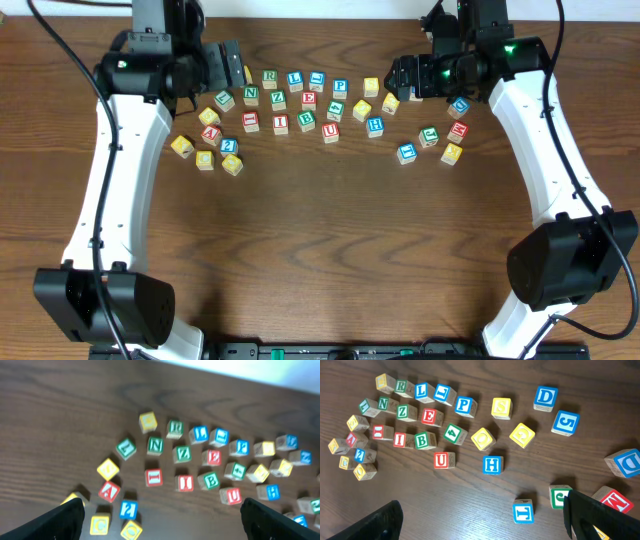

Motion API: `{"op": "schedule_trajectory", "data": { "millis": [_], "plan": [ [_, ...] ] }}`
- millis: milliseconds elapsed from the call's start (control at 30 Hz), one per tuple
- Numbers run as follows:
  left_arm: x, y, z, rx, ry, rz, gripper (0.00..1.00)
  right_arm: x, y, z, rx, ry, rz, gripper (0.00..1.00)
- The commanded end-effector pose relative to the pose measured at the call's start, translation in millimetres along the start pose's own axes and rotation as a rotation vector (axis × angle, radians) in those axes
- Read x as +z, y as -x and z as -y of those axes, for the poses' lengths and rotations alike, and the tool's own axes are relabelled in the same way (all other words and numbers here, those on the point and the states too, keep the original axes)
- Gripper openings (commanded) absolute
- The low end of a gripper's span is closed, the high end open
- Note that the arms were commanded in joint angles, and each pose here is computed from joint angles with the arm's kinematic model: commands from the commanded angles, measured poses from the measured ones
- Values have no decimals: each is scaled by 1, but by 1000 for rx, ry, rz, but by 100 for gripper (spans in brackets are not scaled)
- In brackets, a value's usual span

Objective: Spell out NEURIPS

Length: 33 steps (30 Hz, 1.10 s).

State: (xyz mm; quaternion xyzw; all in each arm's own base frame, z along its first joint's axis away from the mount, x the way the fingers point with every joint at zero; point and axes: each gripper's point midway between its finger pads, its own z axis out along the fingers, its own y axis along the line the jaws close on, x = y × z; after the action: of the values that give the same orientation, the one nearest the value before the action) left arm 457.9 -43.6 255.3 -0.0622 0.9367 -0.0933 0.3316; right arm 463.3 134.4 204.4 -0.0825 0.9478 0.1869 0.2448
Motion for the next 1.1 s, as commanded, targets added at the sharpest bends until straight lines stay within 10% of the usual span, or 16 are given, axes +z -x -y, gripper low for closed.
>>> {"op": "schedule_trajectory", "data": {
  "millis": [0,1067],
  "plan": [
    [-8,11,3,-4,-7,26,98,1,1,-4,-2,3,0,99],
    [61,-39,39,8,28,-155,97,-17,-27,71,259,-447,-45,99]
  ]
}}
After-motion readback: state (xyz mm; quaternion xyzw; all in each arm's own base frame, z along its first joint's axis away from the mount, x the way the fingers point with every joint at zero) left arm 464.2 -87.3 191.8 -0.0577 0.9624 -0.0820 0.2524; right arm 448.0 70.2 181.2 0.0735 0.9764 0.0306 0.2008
